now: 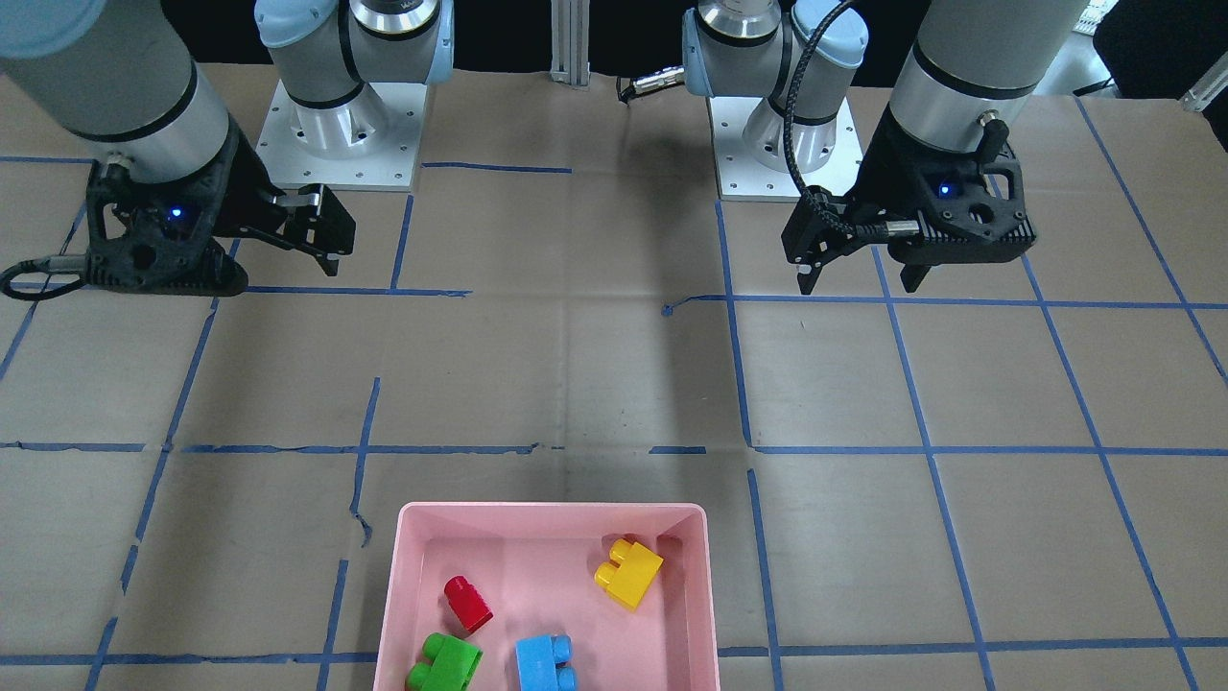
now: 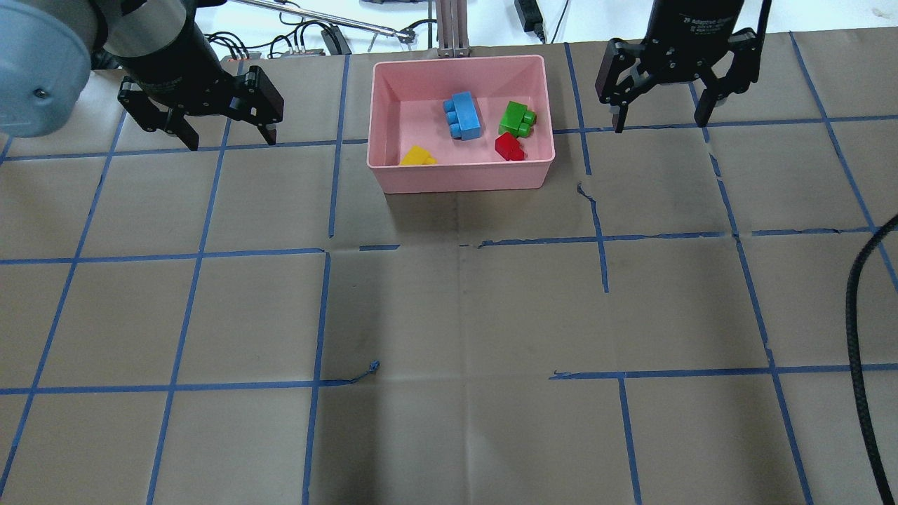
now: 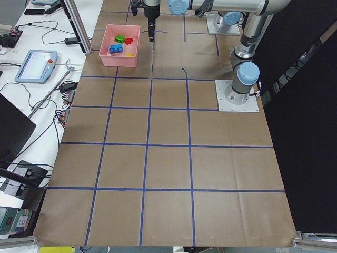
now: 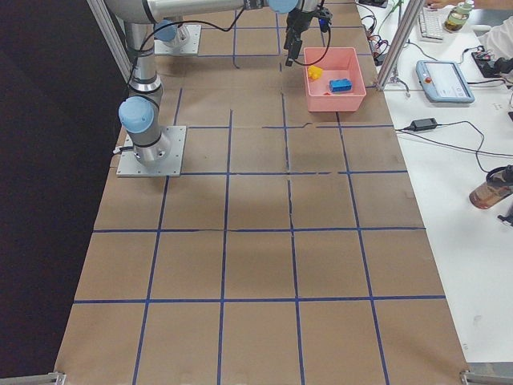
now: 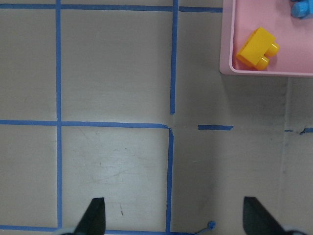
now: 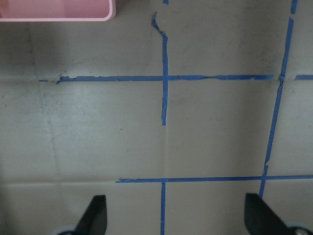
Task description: Put all blocks into box
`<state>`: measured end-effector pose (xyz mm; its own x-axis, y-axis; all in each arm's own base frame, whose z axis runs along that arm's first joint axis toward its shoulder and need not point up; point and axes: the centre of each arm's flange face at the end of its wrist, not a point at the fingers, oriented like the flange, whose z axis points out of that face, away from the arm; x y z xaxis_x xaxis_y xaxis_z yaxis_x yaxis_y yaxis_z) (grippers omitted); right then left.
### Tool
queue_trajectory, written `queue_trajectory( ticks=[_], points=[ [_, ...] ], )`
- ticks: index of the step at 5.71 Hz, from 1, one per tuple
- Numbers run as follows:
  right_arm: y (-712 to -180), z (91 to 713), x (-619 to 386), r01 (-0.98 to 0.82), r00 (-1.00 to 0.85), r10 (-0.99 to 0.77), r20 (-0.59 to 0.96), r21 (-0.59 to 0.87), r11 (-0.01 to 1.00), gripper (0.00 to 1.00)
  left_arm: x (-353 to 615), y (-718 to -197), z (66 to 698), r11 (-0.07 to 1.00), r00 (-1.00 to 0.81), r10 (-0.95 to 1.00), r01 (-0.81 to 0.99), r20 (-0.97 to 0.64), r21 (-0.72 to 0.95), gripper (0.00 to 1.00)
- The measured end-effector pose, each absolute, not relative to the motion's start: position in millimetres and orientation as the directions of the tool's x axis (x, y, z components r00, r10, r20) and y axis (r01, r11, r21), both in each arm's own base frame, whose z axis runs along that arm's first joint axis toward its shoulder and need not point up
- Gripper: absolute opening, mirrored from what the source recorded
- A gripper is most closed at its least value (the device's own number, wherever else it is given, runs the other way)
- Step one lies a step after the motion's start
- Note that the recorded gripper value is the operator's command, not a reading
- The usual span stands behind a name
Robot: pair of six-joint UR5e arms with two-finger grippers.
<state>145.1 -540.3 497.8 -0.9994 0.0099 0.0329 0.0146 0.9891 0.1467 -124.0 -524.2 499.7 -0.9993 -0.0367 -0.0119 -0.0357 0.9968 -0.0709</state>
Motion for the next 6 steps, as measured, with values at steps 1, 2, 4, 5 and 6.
queue_trajectory(
  ticks=[1, 2, 4, 5, 6],
  points=[
    [-526.7, 493.6, 146.0, 0.03, -0.999, 0.027, 0.031, 0.1, 0.995, 1.0, -124.3, -522.4, 502.0, 0.996, -0.999, -0.037, -0.037, -0.01, -0.075, 0.99],
    [-524.3, 491.5, 146.5, 0.036, -0.999, 0.034, 0.027, 0.067, 0.997, 1.0, -124.8, -520.6, 504.3, 0.996, -0.999, -0.037, -0.036, -0.01, -0.079, 0.99],
    [-524.6, 492.6, 147.3, 0.037, -0.999, 0.036, 0.019, 0.049, 0.998, 1.0, -124.2, -518.5, 507.5, 0.996, -0.999, -0.038, -0.037, -0.012, -0.085, 0.99],
    [-524.5, 492.8, 147.5, 0.037, -0.999, 0.036, 0.018, 0.048, 0.998, 1.0, -124.0, -517.1, 509.2, 0.996, -0.999, -0.039, -0.037, -0.013, -0.087, 0.99],
    [-524.4, 492.6, 147.6, 0.037, -0.999, 0.036, 0.017, 0.049, 0.998, 1.0, -123.9, -514.4, 511.2, 0.996, -0.999, -0.039, -0.037, -0.014, -0.086, 0.99]
  ],
)
